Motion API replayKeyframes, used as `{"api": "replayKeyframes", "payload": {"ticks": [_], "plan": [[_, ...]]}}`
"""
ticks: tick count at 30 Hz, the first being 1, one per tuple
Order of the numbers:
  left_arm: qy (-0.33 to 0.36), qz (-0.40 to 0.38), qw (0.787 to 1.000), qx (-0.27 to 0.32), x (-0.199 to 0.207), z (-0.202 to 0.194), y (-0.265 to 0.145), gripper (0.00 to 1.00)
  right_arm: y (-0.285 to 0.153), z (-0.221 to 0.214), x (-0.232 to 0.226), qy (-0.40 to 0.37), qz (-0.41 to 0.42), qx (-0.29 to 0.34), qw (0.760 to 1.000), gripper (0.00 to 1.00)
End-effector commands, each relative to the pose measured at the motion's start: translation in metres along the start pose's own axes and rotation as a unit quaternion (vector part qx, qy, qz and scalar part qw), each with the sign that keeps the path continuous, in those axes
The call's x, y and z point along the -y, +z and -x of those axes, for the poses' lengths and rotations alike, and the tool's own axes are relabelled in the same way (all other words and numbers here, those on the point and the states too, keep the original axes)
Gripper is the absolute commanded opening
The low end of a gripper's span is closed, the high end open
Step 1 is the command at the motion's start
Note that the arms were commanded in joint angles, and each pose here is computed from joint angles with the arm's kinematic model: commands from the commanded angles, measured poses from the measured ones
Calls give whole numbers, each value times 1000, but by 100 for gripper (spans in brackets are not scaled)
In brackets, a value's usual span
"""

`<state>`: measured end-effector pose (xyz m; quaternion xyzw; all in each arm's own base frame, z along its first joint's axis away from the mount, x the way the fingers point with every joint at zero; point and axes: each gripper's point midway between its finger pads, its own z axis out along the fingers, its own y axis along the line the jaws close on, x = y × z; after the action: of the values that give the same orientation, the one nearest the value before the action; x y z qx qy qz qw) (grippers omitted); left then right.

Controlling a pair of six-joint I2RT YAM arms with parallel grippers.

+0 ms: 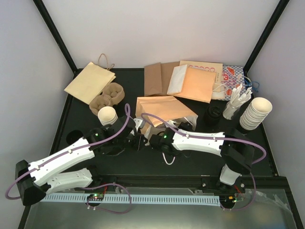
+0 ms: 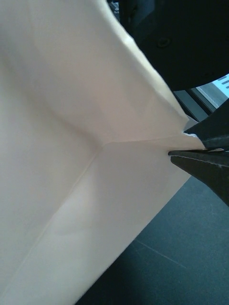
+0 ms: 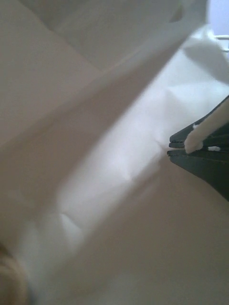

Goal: Pack the takeout coffee

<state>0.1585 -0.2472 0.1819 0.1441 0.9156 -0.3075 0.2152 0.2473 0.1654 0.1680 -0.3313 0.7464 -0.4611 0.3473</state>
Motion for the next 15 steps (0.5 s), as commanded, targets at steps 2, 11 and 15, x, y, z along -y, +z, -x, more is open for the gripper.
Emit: {"api": "replayKeyframes", "payload": {"ticks": [2,11,15], "plan": [[9,-9,1000,9,9,11,-6,2,-16,10,27,56,-35,25,998,1],[-2,25,999,35,-4,19,-9,2,-39,30,-17,31,151,76,985,1],[-6,35,998,42,-11,20,-15,2,-54,51,-28,22,216,139,966,1]]}}
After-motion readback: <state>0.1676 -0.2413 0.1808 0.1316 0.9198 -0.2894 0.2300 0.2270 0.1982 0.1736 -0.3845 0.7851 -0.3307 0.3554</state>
